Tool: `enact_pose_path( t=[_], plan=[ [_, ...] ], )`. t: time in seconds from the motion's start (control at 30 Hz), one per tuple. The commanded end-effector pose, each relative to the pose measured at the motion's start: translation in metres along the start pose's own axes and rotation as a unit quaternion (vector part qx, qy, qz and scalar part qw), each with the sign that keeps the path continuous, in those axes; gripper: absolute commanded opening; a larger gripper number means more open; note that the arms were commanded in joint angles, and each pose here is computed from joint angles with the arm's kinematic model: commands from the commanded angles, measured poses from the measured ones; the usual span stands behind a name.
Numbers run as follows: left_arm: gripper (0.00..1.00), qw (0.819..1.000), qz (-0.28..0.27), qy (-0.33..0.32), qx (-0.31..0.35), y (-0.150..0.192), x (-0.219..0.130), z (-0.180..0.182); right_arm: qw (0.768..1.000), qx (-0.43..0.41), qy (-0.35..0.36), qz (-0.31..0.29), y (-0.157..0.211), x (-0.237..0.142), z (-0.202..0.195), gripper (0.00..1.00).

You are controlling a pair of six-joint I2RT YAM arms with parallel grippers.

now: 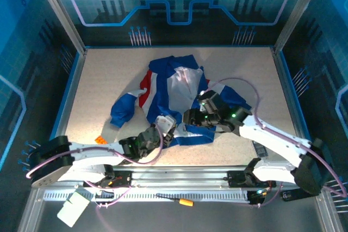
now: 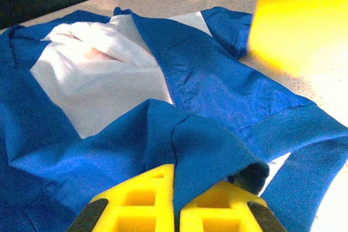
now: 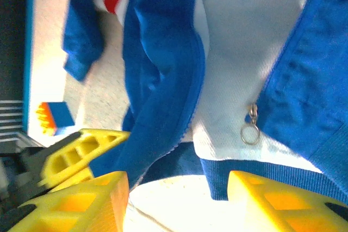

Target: Zip up the jacket

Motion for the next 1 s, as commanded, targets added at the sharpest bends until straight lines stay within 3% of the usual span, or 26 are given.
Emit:
enact_pose_path(
  t=[0.0,0.27,0.53,0.97],
  plan=[
    [0.00,0.998,0.019,0.025,-0.054,0.018,-0.011,0.006,1.000,0.015,-0.018,0.000,0.000,-0.012,-0.007,0.52],
    [0.00,0.987,-0.001,0.026,-0.162,0.032,-0.030,0.021,0.986,0.111,-0.118,0.046,0.017,0.023,-0.012,0.48],
    [0.00,0.968,-0.013,0.025,-0.249,0.028,-0.037,0.026,0.972,0.174,-0.144,0.067,0.022,0.050,-0.006,0.56],
    [0.00,0.945,-0.027,0.041,-0.322,0.007,-0.027,0.021,0.952,0.243,-0.166,0.083,0.037,0.080,-0.004,0.59]
  ],
)
Point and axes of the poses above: each hand's point on the last joint's axis, 136 mm out from that joint toward the fingers, its own x axis out along the fingers, its own z axis along the line the jaws close on, y = z × x, the point moved 9 cm from there along -x, back along the fingers, and after that the axes turned 10 degrees about x, right-handed, at the moved point
